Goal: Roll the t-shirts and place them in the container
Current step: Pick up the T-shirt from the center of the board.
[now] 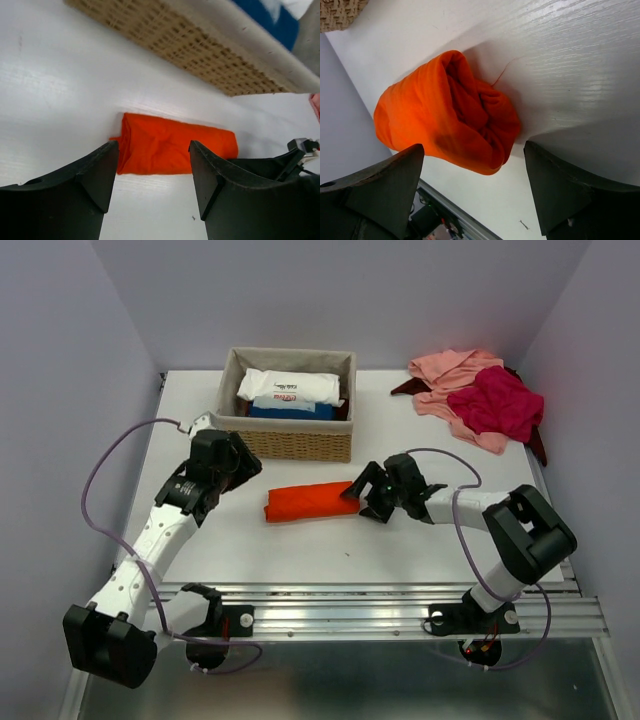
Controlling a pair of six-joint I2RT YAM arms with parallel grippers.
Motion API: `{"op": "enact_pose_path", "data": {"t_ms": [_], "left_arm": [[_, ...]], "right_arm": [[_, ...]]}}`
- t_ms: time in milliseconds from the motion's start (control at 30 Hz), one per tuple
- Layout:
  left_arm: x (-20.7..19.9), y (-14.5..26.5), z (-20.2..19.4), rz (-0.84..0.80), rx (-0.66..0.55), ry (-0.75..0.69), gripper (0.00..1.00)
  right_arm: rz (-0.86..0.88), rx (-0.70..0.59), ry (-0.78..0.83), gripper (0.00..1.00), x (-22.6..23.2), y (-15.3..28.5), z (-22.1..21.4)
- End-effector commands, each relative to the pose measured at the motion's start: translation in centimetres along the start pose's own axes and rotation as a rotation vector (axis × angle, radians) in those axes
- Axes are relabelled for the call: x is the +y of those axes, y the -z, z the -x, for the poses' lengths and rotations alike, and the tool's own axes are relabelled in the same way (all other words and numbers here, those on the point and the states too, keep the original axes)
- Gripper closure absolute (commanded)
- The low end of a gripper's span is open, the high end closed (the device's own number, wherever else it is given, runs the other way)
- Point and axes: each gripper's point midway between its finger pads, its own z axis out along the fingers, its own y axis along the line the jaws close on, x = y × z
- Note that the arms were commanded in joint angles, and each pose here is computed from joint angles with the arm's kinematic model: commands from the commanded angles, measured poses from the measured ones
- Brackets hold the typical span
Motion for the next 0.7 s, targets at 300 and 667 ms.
{"op": "enact_pose_path", "data": {"t_ms": [300,667], "left_arm": [[2.7,-1.6,-7.3,-0.025,0.15,0.216,0.24],[3.0,-3.0,-12.5,-0.136,0.257,0.362,0.07]], "right_arm": [[-0.026,-0.016,-0.152,0.46,-1.8,-1.4,-0.2],[-0.063,-0.046,-0.125,0.89,-2.9,-2.2,0.3]]}}
